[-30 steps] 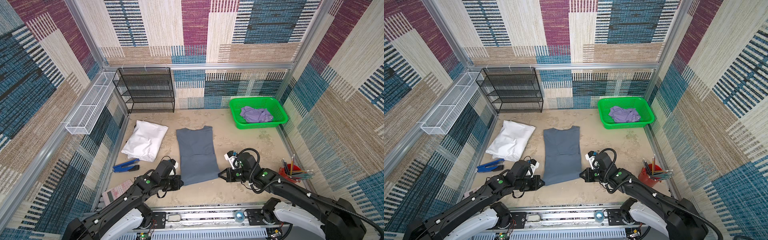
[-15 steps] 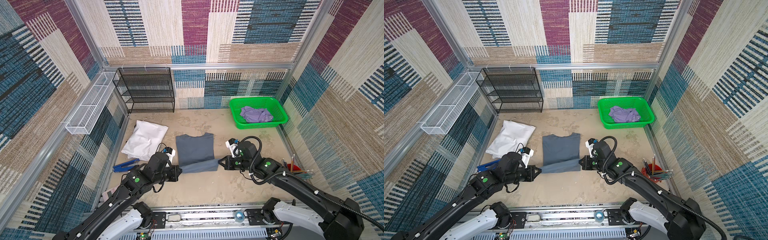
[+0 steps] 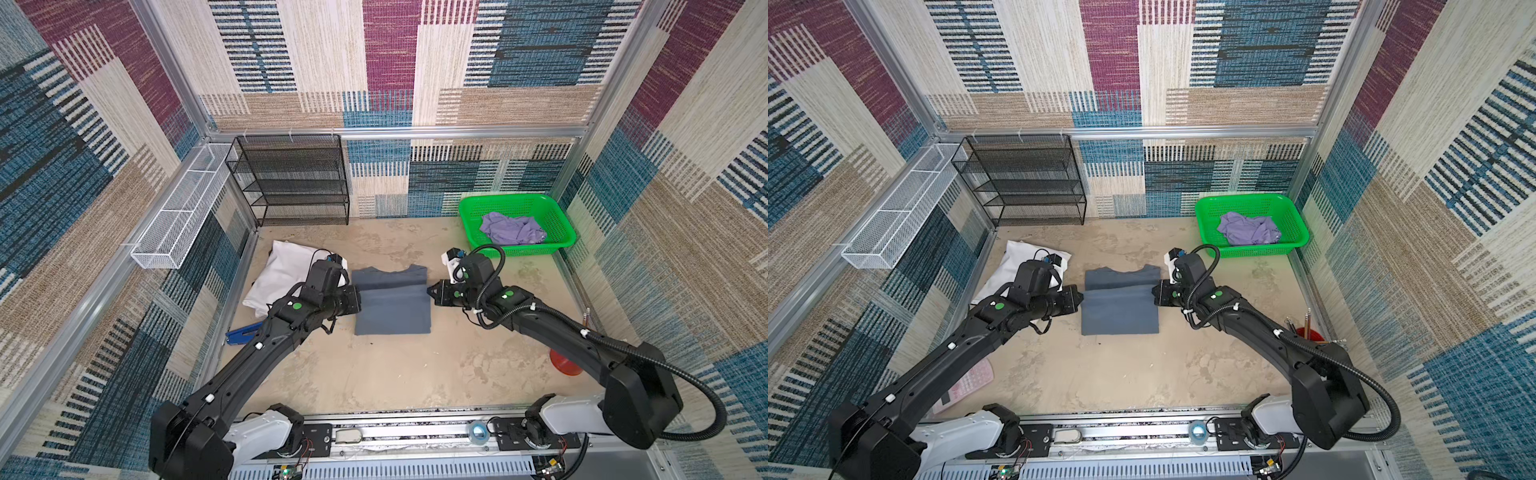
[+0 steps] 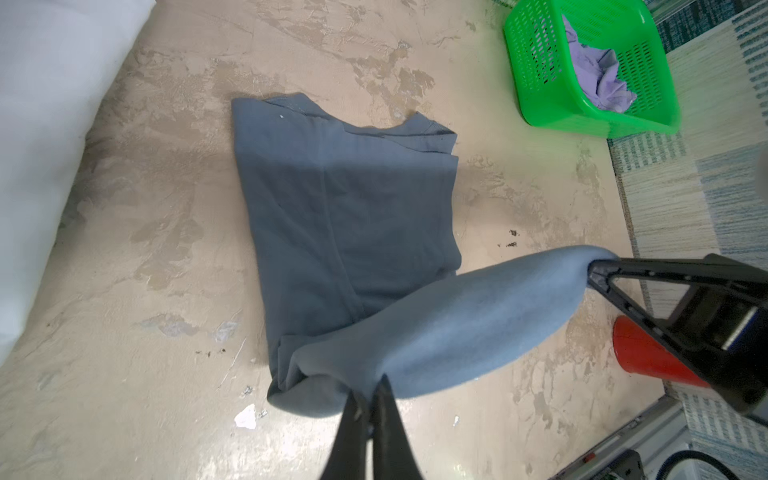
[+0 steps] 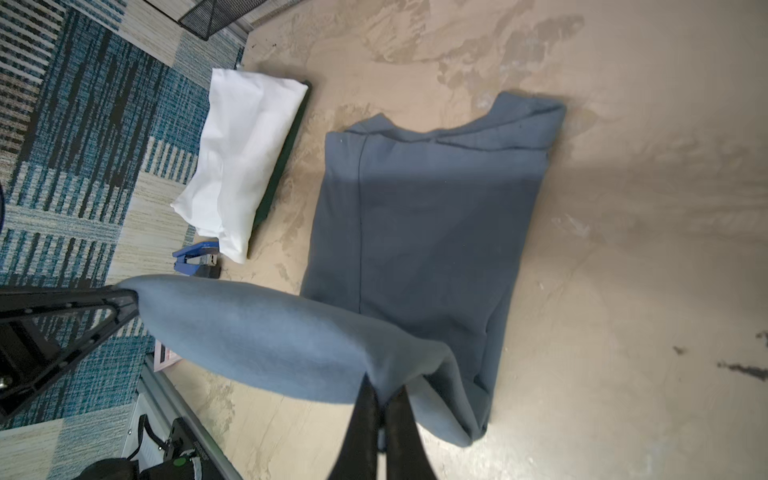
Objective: Fold and stack the t-shirts
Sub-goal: 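Lift the near end and fold it away from the robot with both grippers, then lay the folded end on the shirt and open both grippers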
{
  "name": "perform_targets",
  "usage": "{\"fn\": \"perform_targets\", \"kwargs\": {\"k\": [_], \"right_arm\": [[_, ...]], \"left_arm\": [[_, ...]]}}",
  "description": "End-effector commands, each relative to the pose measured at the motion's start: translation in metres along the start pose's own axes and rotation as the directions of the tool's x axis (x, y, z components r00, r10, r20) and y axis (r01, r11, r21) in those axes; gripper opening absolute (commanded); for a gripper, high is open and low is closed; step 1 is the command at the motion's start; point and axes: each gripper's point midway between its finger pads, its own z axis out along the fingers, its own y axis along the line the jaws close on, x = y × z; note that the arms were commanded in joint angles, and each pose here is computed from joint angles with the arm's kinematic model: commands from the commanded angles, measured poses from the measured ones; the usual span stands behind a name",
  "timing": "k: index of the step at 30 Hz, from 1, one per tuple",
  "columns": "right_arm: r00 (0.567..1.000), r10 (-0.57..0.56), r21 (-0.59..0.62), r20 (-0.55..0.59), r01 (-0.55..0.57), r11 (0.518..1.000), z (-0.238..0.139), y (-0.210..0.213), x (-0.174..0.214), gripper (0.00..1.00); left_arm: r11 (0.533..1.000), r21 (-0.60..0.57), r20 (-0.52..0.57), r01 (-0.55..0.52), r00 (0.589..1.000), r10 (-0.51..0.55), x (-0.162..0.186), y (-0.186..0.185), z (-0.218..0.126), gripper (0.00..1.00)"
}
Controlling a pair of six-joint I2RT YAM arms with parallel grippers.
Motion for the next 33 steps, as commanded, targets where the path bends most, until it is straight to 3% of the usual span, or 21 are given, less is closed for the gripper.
{"fn": "perform_targets", "kwargs": {"k": [1,18,21,24,26,27,30,33], "right_arm": [[0.997,-0.059,-0.027,0.053,0.061,0.998,0.007,0.009,-0.027,0.0],[1.0,-0.02,-0.038,-0.011,0.02,0.999,0.094,-0.052,-0.078,0.01],[1.0,-0.024,-0.059,-0.017,0.023,0.998,0.111,-0.062,-0.087,0.13],[0.997,-0.072,-0.061,0.02,0.073,0.995,0.122,-0.066,-0.101,0.22],[0.993,-0.102,-0.044,0.058,0.104,0.994,0.123,-0.068,-0.108,0.44],[0.991,-0.113,-0.043,0.07,0.116,0.992,0.122,-0.067,-0.11,0.5],[0.992,-0.12,-0.08,0.048,0.123,0.989,0.126,-0.065,-0.102,0.5],[0.992,-0.123,-0.11,0.014,0.124,0.986,0.137,-0.067,-0.093,0.42]], "left_arm": [[0.999,0.049,0.042,-0.021,0.999,0.019,-0.024,-0.01,0.005,0.0],[0.997,0.035,0.01,0.07,0.997,-0.071,-0.093,0.027,0.101,0.02],[0.996,0.059,0.02,0.069,0.997,-0.07,-0.104,0.035,0.124,0.13],[0.995,0.102,0.084,0.0,0.996,-0.009,-0.12,0.038,0.144,0.25],[0.989,0.13,0.133,-0.072,0.99,0.055,-0.13,0.035,0.152,0.34],[0.987,0.129,0.149,-0.091,0.986,0.072,-0.132,0.034,0.152,0.36],[0.985,0.146,0.183,-0.094,0.981,0.067,-0.128,0.033,0.152,0.39],[0.988,0.142,0.131,-0.061,0.99,0.043,-0.108,0.04,0.163,0.4]]}}
